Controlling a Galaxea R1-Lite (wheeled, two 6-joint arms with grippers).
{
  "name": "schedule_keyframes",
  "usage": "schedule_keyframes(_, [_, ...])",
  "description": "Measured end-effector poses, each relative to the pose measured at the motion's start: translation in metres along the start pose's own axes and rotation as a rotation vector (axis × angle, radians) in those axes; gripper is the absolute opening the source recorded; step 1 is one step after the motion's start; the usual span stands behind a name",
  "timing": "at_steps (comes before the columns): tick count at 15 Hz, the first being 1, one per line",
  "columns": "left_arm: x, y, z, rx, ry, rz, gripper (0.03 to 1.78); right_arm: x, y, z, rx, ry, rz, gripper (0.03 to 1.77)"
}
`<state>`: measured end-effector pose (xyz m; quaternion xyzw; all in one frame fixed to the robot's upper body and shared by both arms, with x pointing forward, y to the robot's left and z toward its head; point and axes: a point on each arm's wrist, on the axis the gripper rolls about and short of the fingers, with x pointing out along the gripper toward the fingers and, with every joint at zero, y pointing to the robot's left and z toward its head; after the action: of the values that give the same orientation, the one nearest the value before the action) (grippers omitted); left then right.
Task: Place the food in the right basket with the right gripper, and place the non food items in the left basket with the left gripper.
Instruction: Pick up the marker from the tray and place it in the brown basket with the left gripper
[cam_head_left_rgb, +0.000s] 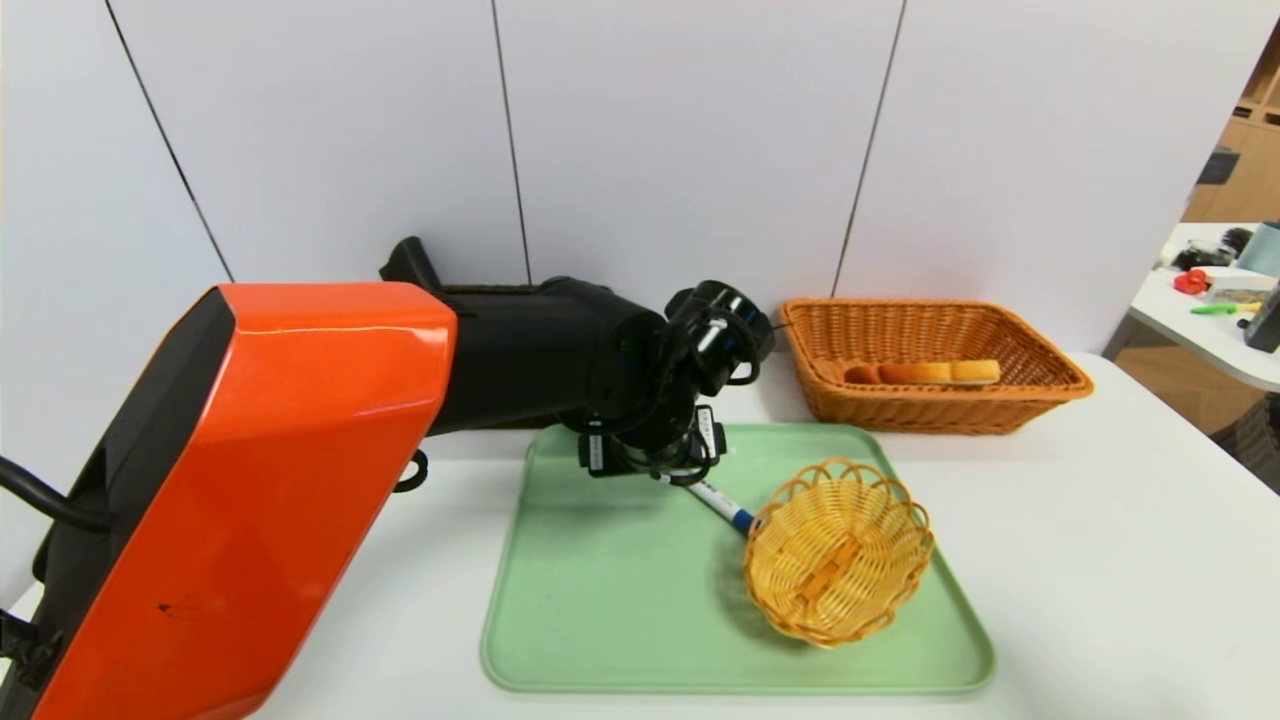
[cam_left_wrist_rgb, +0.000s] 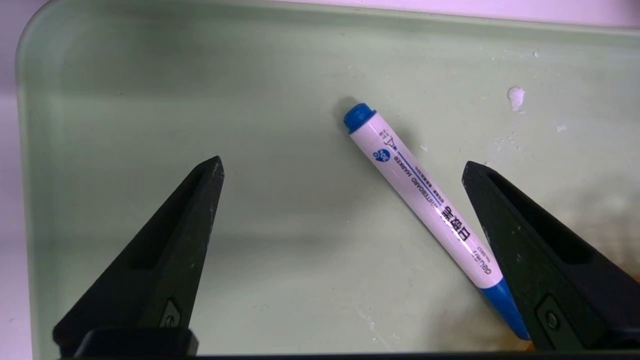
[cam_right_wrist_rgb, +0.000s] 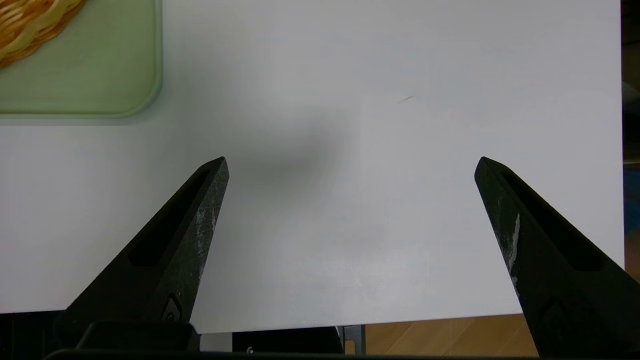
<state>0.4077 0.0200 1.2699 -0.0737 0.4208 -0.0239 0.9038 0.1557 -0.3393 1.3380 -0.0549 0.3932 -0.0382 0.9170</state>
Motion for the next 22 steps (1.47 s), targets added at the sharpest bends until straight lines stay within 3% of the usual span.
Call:
schedule_keyframes(6, [0.006, -0.006, -0.010, 0.057, 0.024, 0.007, 1.69, 0.006, 0.001, 0.014, -0.012, 0.007, 0.013, 1.70])
schedule_keyframes(11, [0.006, -0.003, -0.016, 0.159, 0.065, 0.041, 1.69, 0.006, 0.001, 0.014, -0.011, 0.011, 0.013, 1.70])
schedule_keyframes(15, [-0.001, 0.001, -0.014, 0.173, 0.069, 0.061, 1.69, 0.006, 0.001, 0.015, -0.012, 0.008, 0.014, 1.70])
schedule_keyframes(18, [-0.009, -0.001, -0.008, 0.126, 0.033, 0.024, 1.69, 0.007, 0.002, 0.015, -0.017, 0.012, 0.020, 1.70])
schedule_keyframes(22, [-0.011, -0.001, -0.007, -0.058, 0.034, 0.015, 1.69, 0.008, 0.002, 0.014, -0.016, 0.017, 0.022, 1.70])
